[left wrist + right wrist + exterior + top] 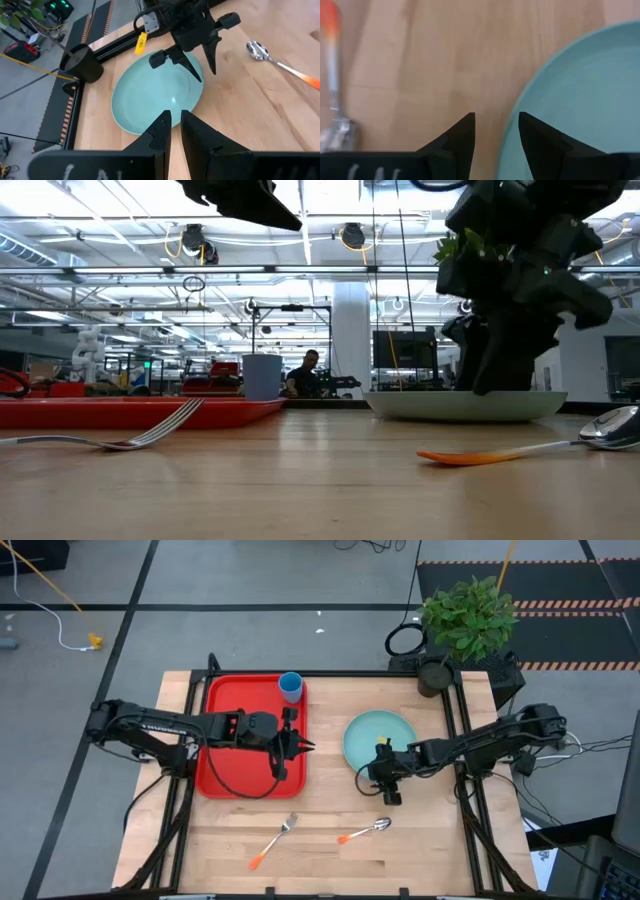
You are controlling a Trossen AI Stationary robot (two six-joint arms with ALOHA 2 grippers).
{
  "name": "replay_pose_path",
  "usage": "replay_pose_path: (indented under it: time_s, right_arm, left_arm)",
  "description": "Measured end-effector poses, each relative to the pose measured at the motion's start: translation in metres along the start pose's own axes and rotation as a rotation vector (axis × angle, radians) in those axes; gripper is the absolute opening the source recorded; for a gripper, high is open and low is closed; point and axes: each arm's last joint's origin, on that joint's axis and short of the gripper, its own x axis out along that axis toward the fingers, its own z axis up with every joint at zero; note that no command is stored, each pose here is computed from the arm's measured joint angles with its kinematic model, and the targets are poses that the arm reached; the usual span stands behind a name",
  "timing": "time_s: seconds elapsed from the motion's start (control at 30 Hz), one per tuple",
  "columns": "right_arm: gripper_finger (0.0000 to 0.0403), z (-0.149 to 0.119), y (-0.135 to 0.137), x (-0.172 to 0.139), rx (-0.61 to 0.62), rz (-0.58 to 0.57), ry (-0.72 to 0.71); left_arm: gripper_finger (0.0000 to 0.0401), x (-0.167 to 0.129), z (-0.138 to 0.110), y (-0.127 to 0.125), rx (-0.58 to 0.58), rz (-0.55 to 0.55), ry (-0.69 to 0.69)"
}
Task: Pick and place plate/cup/fork/spoon on tray
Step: Put the light green plate on the red serving tray to the bottom right of the blue cup
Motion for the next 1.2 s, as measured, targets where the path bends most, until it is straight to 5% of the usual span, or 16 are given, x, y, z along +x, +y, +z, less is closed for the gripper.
replay_pose_path:
  time_s: [0.43, 0.83, 1.03, 1.2]
  right_arm:
    - [0.0011, 0.002, -0.002, 0.004, -0.020, -0.011, -0.016]
    - [0.0002, 0.003, -0.002, 0.001, -0.067, -0.008, -0.009]
    - [0.0001, 0.005, -0.002, -0.007, -0.096, -0.008, -0.027]
    - [0.0001, 0.007, -0.002, -0.015, -0.116, -0.008, -0.053]
  left_arm:
    - [0.0047, 0.001, -0.001, 0.009, 0.032, 0.010, -0.026]
    - [0.0047, 0.000, 0.001, 0.010, 0.031, 0.016, -0.053]
    - [0.0049, 0.014, -0.005, 0.002, 0.036, -0.104, -0.049]
    - [0.0098, 0.033, -0.009, -0.003, 0.024, -0.148, -0.035]
